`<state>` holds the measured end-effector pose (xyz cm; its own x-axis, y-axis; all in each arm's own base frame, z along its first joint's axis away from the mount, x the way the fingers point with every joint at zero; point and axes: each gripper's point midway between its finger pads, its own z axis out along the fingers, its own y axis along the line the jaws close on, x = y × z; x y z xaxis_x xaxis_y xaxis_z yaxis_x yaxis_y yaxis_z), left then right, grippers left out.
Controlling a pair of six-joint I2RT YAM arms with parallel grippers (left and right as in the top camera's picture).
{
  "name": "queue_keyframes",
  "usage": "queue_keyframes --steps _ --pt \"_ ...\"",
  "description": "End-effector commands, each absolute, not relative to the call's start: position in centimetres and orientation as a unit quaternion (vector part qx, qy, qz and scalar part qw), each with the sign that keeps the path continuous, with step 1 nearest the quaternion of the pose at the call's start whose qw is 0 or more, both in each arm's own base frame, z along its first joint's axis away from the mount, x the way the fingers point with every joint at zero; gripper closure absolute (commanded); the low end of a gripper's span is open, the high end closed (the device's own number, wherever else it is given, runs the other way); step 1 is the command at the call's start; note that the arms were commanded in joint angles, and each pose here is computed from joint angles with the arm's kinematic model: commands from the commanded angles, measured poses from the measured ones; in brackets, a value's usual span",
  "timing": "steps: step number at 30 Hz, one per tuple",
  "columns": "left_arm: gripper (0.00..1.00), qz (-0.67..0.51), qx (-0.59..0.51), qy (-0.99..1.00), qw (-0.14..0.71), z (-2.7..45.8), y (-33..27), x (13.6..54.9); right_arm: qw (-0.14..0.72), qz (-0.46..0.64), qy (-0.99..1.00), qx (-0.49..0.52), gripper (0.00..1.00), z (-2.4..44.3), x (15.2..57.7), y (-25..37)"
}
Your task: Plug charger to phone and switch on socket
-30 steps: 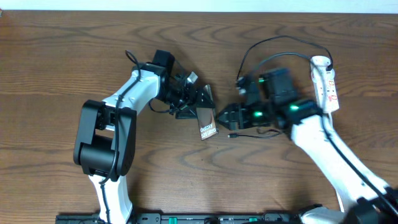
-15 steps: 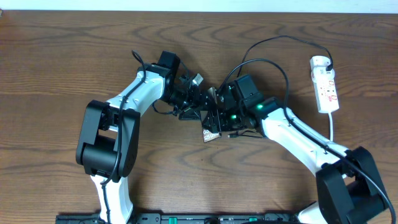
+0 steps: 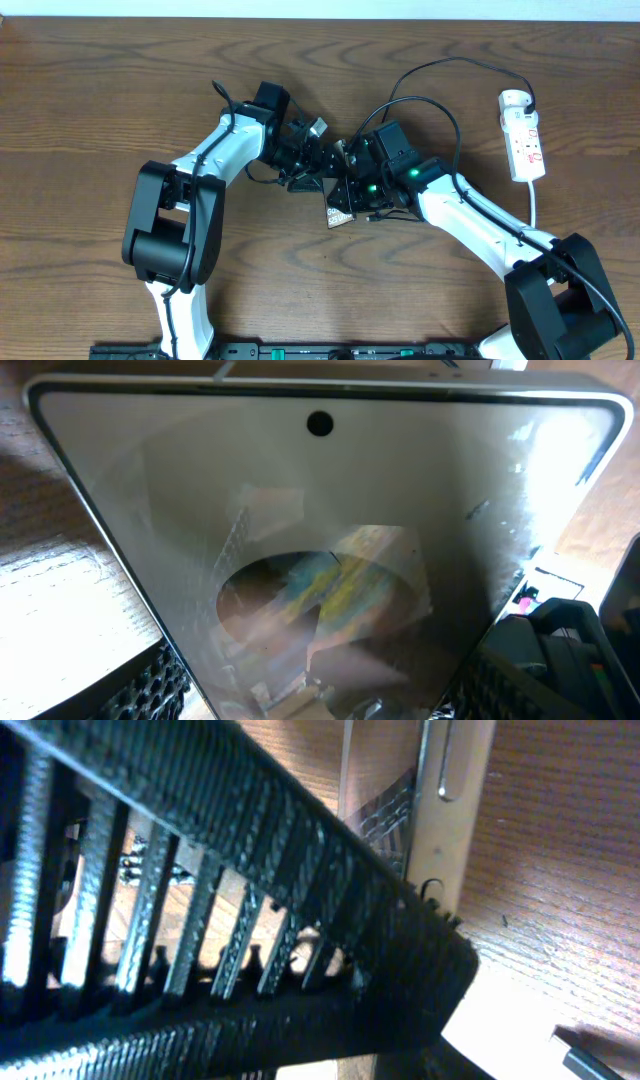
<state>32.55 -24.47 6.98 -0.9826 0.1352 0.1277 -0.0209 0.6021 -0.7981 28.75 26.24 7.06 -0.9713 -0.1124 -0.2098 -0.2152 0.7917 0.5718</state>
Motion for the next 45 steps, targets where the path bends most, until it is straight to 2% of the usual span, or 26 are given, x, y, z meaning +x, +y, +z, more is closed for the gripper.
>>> queue_keyframes --steps 1,10,11,14,19,24,29,32,39,45 --pt "0.33 0.466 -0.044 -0.879 0.087 7.8 -24.9 32.3 0.077 0.317 0.941 -0.086 0.72 7.1 28.4 26.5" --pt "0.32 0.466 -0.044 -0.879 0.087 7.8 -24.9 32.3 0.081 0.321 0.94 -0.086 0.96 7.2 28.6 26.7" --pt "0.26 0.466 -0.044 -0.879 0.087 7.8 -24.9 32.3 0.081 0.321 0.94 -0.086 0.99 7.2 28.6 26.7" --pt "0.21 0.466 -0.044 -0.879 0.087 7.8 -24.9 32.3 0.084 0.322 0.939 -0.086 0.99 7.3 28.7 26.7" --pt "0.22 0.471 -0.048 -0.877 0.081 8.0 -25.0 32.5 0.081 0.343 0.932 -0.08 0.99 7.9 29.1 26.5" --pt "0.22 0.567 -0.08 -0.819 0.051 11.4 -26.3 33.8 0.084 0.435 0.891 -0.098 0.99 10.8 30.1 26.7" --pt "0.28 0.69 -0.157 -0.706 0.003 17.2 -26.4 34.9 0.109 0.547 0.818 -0.143 0.99 15.4 31.2 26.8" --pt "0.29 0.69 -0.157 -0.706 -0.002 17.6 -26.4 35.4 0.133 0.573 0.793 -0.162 0.99 17.0 31.9 26.5" --pt "0.43 0.692 -0.164 -0.703 -0.014 18.2 -26.7 36.3 0.144 0.57 0.794 -0.156 0.99 17.1 32.6 26.4" --pt "0.46 0.694 -0.166 -0.7 -0.023 19.5 -27.0 37.6 0.159 0.539 0.818 -0.123 0.99 16.1 33.9 25.9"
